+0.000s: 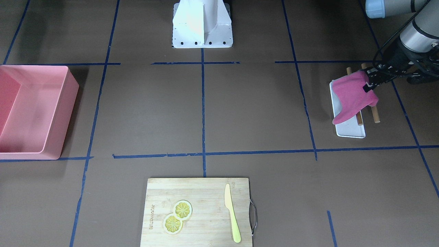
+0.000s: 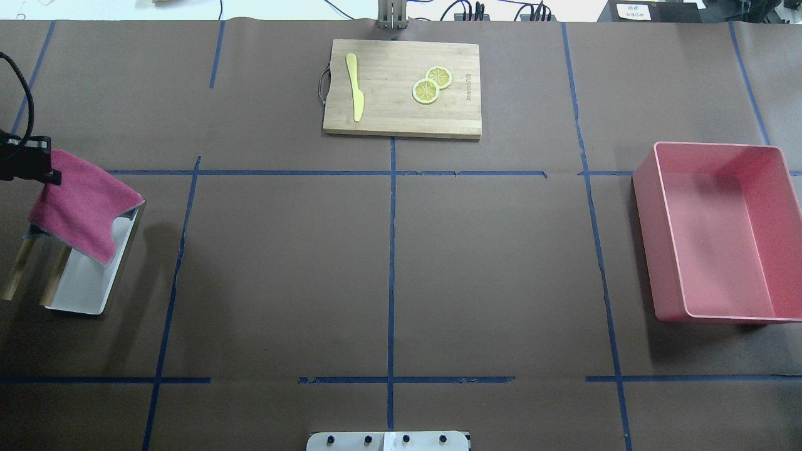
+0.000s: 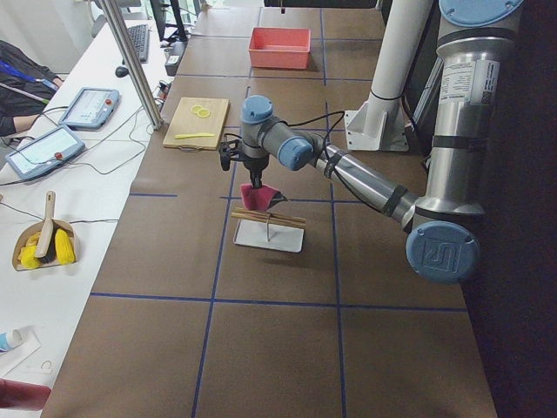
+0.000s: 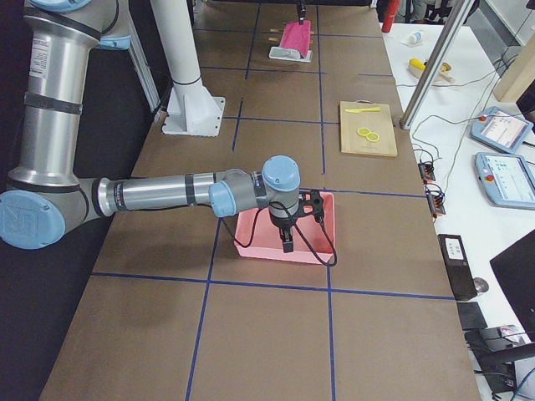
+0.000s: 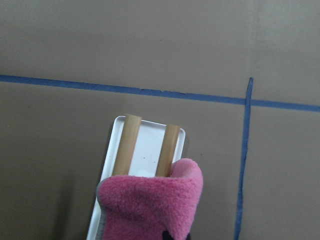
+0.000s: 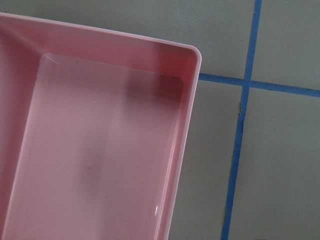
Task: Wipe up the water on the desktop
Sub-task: 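Lift the pink towel with the left gripper while the right arm approaches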
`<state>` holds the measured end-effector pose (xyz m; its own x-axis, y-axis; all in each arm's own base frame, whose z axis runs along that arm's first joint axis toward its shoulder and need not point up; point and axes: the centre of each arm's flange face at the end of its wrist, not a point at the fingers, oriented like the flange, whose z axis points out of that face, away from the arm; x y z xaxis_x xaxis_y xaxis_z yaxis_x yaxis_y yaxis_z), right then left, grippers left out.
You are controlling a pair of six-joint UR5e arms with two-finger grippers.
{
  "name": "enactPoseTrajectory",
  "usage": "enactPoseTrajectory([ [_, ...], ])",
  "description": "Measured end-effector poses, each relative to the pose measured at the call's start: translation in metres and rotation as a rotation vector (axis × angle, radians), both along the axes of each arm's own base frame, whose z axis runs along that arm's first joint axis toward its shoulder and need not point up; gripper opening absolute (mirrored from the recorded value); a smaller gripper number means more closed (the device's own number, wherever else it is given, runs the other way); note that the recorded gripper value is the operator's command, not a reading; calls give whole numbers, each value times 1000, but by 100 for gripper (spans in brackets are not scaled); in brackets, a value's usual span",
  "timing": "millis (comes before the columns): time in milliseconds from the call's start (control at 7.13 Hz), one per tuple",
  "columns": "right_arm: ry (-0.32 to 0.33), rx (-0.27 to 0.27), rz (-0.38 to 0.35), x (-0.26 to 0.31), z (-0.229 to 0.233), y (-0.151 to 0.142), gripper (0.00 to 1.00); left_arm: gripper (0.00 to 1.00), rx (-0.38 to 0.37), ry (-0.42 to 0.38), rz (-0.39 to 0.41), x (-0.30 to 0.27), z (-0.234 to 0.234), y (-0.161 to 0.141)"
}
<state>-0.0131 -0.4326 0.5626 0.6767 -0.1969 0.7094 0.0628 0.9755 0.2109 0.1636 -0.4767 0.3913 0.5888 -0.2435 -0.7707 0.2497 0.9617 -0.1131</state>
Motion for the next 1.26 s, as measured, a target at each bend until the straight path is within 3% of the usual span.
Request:
enactPoseTrajectory([
  [140,-13,68,-29,-14,-23,-9,99,0,-60,40,-76,6,-23,-8],
  [561,-81,361,-179,-91,-96,-32,99,1,-280,183,-232,63,-108,-13],
  [841,-130,467,-258,-144,-141,-42,99,1,-447,274,-286,113,-168,0],
  [1262,-205,606,-367,-236,-225,-45,99,1,-619,371,-332,151,-234,17],
])
